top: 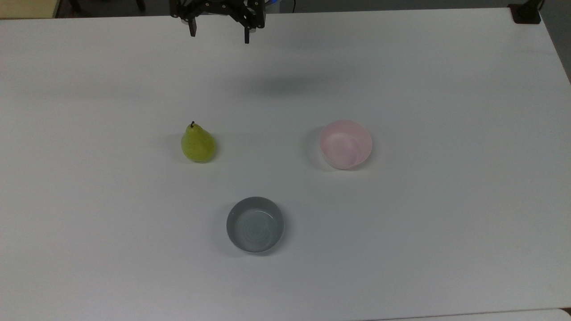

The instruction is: Place the pear in the bowl

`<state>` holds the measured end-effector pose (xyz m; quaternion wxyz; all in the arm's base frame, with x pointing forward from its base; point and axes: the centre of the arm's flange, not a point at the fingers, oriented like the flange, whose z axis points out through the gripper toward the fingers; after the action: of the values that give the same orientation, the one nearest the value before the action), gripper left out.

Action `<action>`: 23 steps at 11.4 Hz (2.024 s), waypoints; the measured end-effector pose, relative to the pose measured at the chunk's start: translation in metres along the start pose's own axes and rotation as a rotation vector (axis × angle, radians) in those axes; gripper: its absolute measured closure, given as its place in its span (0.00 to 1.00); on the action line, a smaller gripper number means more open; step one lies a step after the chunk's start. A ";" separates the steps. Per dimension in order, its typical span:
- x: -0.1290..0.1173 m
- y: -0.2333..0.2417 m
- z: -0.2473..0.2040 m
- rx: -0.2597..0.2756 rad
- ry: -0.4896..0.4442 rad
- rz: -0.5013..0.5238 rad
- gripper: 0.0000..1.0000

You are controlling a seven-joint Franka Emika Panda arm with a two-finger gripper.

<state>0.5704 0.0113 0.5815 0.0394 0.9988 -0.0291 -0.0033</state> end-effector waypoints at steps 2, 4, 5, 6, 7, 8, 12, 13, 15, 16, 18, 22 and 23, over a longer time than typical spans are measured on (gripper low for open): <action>0.000 0.000 0.000 0.000 0.000 0.000 0.00; 0.000 0.000 0.000 0.000 -0.001 0.001 0.00; 0.000 0.001 0.000 0.000 -0.001 0.001 0.00; 0.000 0.001 0.000 0.000 -0.001 0.001 0.00; 0.000 0.001 0.000 0.000 -0.001 0.001 0.00; 0.000 0.001 0.000 0.000 -0.001 0.001 0.00; 0.000 0.001 0.000 0.000 -0.001 0.001 0.00; 0.000 0.002 0.000 0.000 -0.001 0.003 0.00; 0.000 0.005 0.001 0.000 -0.001 0.009 0.00; 0.000 0.007 0.001 0.000 -0.001 0.011 0.00; 0.000 0.007 0.001 0.000 -0.001 0.011 0.00; 0.000 0.007 0.001 0.000 -0.001 0.011 0.00; 0.000 0.007 0.001 0.000 -0.001 0.011 0.00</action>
<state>0.5704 0.0041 0.5814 0.0394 0.9986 -0.0347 -0.0038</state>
